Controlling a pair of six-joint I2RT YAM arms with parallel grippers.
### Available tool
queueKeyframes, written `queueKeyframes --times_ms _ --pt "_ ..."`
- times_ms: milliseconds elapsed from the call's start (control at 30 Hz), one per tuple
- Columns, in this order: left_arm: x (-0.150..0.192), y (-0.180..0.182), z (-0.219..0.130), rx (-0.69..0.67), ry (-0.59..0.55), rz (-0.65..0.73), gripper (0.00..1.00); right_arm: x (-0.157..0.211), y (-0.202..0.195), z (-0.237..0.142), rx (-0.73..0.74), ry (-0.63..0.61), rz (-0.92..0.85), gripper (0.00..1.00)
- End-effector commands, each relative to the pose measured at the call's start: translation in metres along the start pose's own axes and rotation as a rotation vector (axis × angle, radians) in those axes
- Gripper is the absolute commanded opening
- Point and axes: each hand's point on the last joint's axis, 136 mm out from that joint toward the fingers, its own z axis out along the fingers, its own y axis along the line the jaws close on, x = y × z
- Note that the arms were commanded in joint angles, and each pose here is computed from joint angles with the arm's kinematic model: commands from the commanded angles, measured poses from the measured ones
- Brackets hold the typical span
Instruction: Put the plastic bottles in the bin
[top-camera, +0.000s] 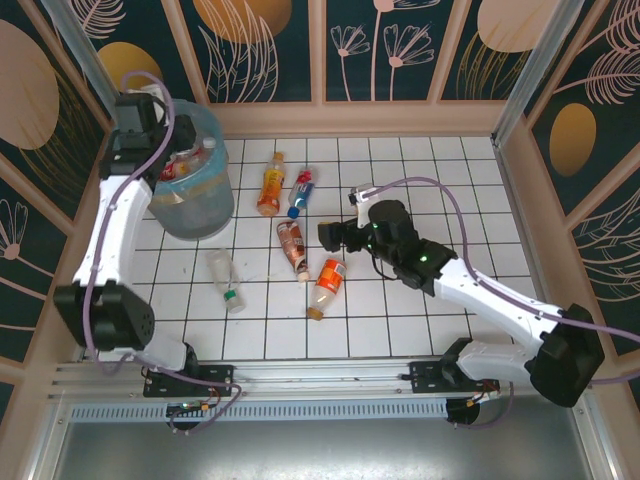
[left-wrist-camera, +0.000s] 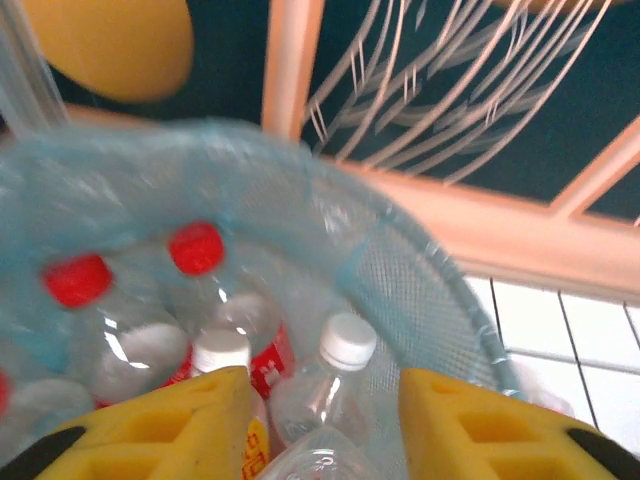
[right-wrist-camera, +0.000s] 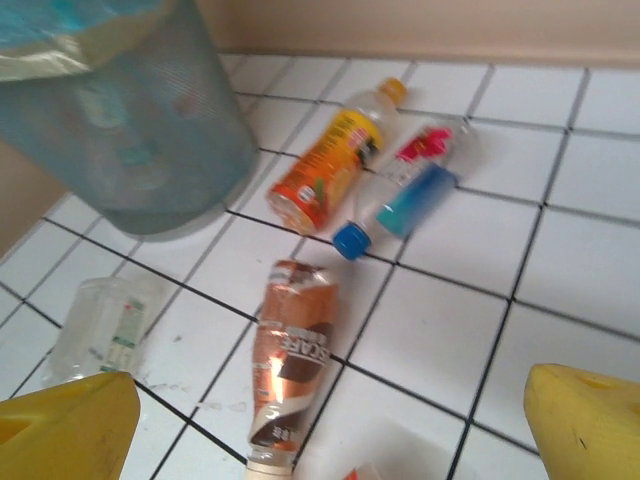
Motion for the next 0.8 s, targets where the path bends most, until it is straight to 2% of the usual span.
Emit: queueKeyframes --times_ms 0,100,200,300,433,667,767 --pt "-0.042 0.007 -0.055 -0.037 -0.214 -0.009 0.45 0.024 -0.014 0.004 0.152 0.083 0.104 0.99" --pt "-0.036 -0.008 -0.080 0.032 -0.270 0.007 0.44 0.039 -0.006 0.011 0.179 0.136 0.082 0.99" --pt "-0.014 -0.047 -0.092 0.100 -0.270 0.092 0.44 0.047 0.016 0.030 0.104 0.187 0.050 0.99" --pt "0.018 -0.089 -0.098 0.188 -0.221 0.154 0.44 0.052 0.029 0.053 0.073 0.239 0.019 0.99" --pt "0.064 -0.120 -0.105 0.285 -0.135 0.190 0.45 0.062 0.038 0.087 0.043 0.287 -0.027 0.99" --pt "0.131 -0.145 -0.113 0.522 0.007 0.136 0.55 0.082 0.035 0.140 0.018 0.394 -0.023 0.91" --pt "0.158 -0.135 -0.104 0.498 0.063 0.115 0.57 0.090 0.031 0.155 0.004 0.433 -0.005 0.87"
